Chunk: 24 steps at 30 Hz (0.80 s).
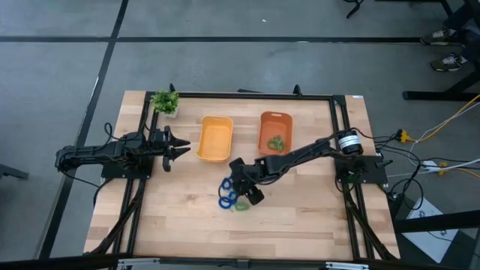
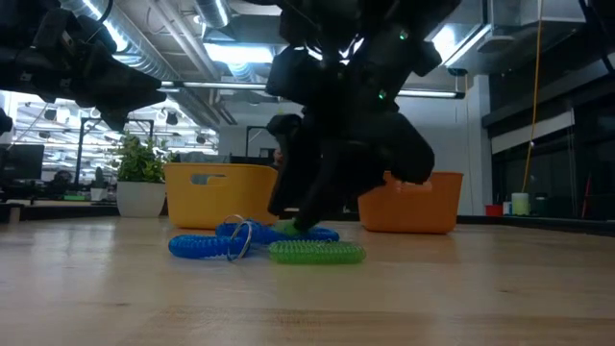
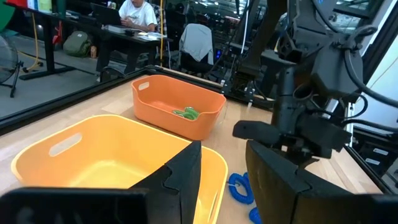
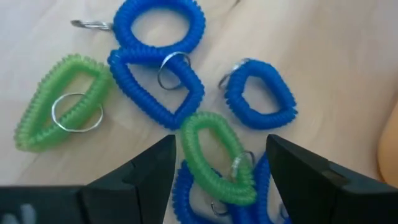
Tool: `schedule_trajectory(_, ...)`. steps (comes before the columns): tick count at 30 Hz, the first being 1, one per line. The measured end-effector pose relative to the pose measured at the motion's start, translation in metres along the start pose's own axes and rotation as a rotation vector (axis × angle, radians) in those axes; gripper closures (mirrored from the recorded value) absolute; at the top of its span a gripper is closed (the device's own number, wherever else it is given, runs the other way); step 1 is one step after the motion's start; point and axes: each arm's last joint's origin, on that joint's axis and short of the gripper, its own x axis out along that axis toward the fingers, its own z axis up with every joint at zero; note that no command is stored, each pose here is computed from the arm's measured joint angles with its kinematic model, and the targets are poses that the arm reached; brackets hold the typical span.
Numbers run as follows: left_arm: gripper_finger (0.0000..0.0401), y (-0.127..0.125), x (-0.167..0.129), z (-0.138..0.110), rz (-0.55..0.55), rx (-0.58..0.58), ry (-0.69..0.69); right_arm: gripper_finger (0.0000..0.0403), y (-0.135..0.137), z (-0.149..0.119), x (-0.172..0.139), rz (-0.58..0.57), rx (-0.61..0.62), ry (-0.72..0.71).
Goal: Sort spring keychains
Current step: Put the green spring keychain into the orange bin
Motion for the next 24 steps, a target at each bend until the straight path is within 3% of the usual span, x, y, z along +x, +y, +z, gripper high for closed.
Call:
schedule_trajectory(8,0.0278,0.000,0.000,0.000,0.000,0.000,0.000,0.0164,0.002,-0.005,0.011,0.020,0.022,0.016)
schedule_trajectory(24,0.0278,0.000,0.000,0.000,0.000,0.000,0.000,0.0280,0.004,-0.006,0.013,0.031,0.054,0.025)
